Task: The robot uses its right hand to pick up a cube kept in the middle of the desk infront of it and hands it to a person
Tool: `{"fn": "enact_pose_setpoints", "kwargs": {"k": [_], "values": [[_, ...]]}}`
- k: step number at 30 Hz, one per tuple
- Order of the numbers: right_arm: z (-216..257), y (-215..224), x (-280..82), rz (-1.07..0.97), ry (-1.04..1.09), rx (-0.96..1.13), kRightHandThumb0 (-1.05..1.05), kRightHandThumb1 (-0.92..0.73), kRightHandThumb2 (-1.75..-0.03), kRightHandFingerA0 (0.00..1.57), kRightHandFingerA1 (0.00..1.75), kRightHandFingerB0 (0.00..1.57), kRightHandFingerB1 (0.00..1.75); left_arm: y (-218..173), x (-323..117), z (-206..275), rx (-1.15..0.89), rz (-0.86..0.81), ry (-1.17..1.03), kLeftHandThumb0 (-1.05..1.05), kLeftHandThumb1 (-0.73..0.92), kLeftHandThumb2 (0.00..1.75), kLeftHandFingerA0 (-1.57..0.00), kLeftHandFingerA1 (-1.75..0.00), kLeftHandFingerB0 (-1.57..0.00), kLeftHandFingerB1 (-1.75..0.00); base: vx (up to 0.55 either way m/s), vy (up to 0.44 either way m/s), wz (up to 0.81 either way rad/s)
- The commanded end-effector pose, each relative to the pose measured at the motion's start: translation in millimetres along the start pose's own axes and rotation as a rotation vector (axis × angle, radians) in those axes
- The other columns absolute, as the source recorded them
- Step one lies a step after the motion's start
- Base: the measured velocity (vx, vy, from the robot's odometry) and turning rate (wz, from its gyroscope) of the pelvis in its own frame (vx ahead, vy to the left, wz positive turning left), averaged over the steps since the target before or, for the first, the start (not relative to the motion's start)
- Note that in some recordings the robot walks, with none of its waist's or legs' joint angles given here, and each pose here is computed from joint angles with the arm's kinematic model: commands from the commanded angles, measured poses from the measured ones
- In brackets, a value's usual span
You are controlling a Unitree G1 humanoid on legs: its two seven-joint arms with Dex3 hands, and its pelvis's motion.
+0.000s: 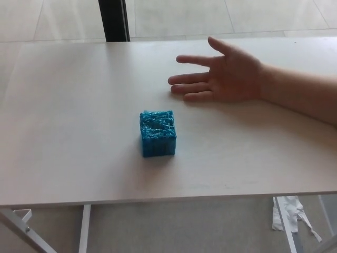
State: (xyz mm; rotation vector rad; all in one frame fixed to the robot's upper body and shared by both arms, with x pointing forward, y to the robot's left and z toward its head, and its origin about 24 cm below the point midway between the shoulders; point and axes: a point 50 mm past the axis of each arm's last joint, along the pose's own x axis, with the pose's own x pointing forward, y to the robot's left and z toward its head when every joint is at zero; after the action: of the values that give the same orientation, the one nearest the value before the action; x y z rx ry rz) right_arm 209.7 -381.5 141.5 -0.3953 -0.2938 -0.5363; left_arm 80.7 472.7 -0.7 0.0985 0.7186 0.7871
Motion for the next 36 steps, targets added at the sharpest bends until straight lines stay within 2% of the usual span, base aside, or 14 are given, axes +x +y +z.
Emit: {"fn": "enact_pose_setpoints", "kwargs": {"k": [1, 2, 12, 13, 17, 22, 23, 25, 26, 28, 29, 32, 33, 36], "values": [[123, 45, 36, 0.144, -0.357, 0.09, -0.69, -0.61, -0.59, 0.38, 0.46, 0.28, 0.3, -1, 2, 5, -0.122, -0.003, -0.02, -0.69, 0.58, 0.58, -0.62, -0.59, -0.49, -0.4, 0.0, 0.0, 0.0], [129, 53, 38, 0.178, -0.373, 0.081, -0.7, -0.49, -0.87, 0.3, 0.55, 0.19, 0.43, -2, 2, 5, -0.121, -0.005, -0.02, -0.67, 0.58, 0.58, -0.61, -0.59, -0.49, -0.4, 0.0, 0.0, 0.0], [149, 166, 39, 0.554, -0.377, 0.04, -0.75, -0.59, -0.59, 0.3, 0.51, 0.29, 0.34, -7, 2, -4, -0.081, -0.01, 0.02, -0.64, 0.57, 0.57, -0.68, -0.6, -0.51, -0.42, 0.0, 0.0, 0.0], [153, 188, 32, 0.622, -0.379, 0.03, -0.71, -0.57, -0.59, 0.32, 0.53, 0.28, 0.33, -8, 2, -5, -0.076, -0.023, 0.025, -0.64, 0.44, 0.85, -0.57, -0.64, -0.42, -0.53, 0.0, 0.0, 0.0], [150, 221, 26, 0.724, -0.392, -0.062, -0.8, -0.61, -0.6, 0.33, 0.51, 0.28, 0.32, -9, 1, -6, -0.065, -0.051, 0.02, -0.66, 0.42, 0.86, -0.55, -0.65, -0.43, -0.53, 0.0, 0.0, 0.0], [148, 257, 14, 0.886, -0.375, -0.177, -0.79, -0.49, -0.89, 0.25, 0.6, 0.18, 0.45, -10, 1, -6, -0.056, -0.052, 0.026, -0.61, 0.56, 0.56, -0.58, -0.59, -0.53, -0.43, 0.0, 0.0, 0.0], [146, 267, 10, 0.934, -0.366, -0.205, -0.81, -0.63, -0.6, 0.24, 0.5, 0.25, 0.32, -10, 1, -8, -0.061, -0.05, 0.029, -0.62, 0.56, 0.57, -0.57, -0.58, -0.49, -0.42, 0.0, 0.0, 0.0], [144, 275, 8, 0.962, -0.359, -0.22, -0.82, -0.63, -0.6, 0.26, 0.51, 0.27, 0.32, -10, 1, -9, -0.064, -0.047, 0.031, -0.62, 0.55, 0.57, -0.57, -0.58, -0.49, -0.42, 0.0, 0.0, 0.0], [142, 282, 5, 0.973, -0.373, -0.238, -0.83, -0.63, -0.6, 0.27, 0.53, 0.28, 0.33, -10, 1, -10, -0.054, -0.049, 0.031, -0.65, 0.42, 0.85, -0.53, -0.66, -0.42, -0.54, 0.0, 0.0, 0.0], [136, 297, 0, 1.02, -0.366, -0.277, -0.82, -0.62, -0.6, 0.26, 0.57, 0.28, 0.36, -9, 0, -12, -0.081, -0.054, 0.035, -0.65, 0.54, 0.57, -0.58, -0.59, -0.51, -0.42, 0.0, 0.0, 0.0], [134, 301, -1, 1.027, -0.365, -0.295, -0.83, -0.62, -0.6, 0.27, 0.58, 0.28, 0.36, -9, 0, -12, -0.076, -0.049, 0.037, -0.68, 0.41, 0.85, -0.56, -0.66, -0.44, -0.53, 0.0, 0.0, 0.0], [130, 307, -1, 1.038, -0.364, -0.328, -0.83, -0.62, -0.6, 0.26, 0.58, 0.28, 0.37, -9, 0, -13, -0.079, -0.049, 0.036, -0.67, 0.41, 0.85, -0.56, -0.67, -0.45, -0.54, 0.0, 0.0, 0.0], [128, 310, -2, 1.064, -0.346, -0.392, -0.82, -0.63, -0.6, 0.25, 0.5, 0.26, 0.32, -9, 0, -13, -0.087, -0.05, 0.039, -0.66, 0.53, 0.57, -0.56, -0.6, -0.52, -0.43, 0.0, 0.0, 0.0], [123, 318, -5, 1.069, -0.35, -0.43, -0.79, -0.63, -0.6, 0.28, 0.52, 0.27, 0.34, -9, 0, -11, -0.082, -0.046, 0.037, -0.66, 0.53, 0.56, -0.58, -0.6, -0.52, -0.43, 0.0, 0.0, 0.0]]}}
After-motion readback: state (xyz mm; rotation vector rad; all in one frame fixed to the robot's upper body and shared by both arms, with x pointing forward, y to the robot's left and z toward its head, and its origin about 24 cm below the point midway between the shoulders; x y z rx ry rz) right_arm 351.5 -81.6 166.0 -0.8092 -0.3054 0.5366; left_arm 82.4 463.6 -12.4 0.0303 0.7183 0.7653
